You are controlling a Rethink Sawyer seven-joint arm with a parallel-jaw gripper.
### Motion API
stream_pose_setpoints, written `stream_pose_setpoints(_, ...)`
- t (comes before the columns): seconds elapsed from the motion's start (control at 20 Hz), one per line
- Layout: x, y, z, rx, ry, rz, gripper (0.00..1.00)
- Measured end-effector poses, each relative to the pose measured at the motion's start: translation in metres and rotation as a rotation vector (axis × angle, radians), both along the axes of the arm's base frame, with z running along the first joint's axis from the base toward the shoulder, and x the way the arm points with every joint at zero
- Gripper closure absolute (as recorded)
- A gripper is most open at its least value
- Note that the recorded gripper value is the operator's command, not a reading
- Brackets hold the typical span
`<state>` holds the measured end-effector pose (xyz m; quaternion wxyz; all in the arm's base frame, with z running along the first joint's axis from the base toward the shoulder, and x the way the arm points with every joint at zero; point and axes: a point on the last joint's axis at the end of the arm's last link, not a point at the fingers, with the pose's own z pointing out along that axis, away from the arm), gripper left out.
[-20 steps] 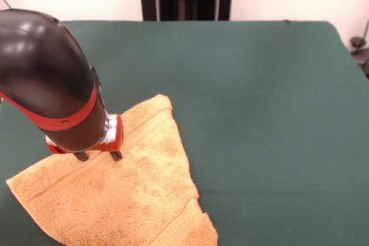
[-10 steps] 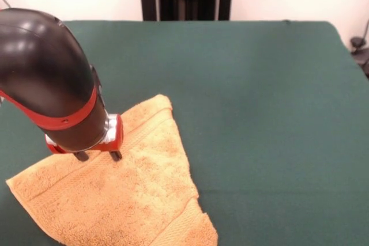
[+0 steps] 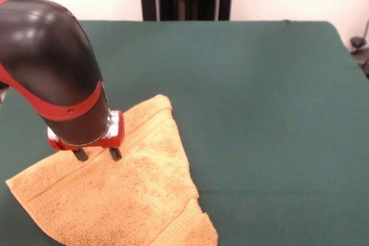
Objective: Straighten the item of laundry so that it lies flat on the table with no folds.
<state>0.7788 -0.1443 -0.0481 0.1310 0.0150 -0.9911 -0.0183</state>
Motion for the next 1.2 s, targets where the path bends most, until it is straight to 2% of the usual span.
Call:
stream_pose_setpoints(0.75,-0.008,0.004,0.001,-0.023,-0.047,0.026,0.00)
stream_pose_setpoints(1.2,-0.020,-0.002,0.002,-0.026,-0.085,0.027,0.00)
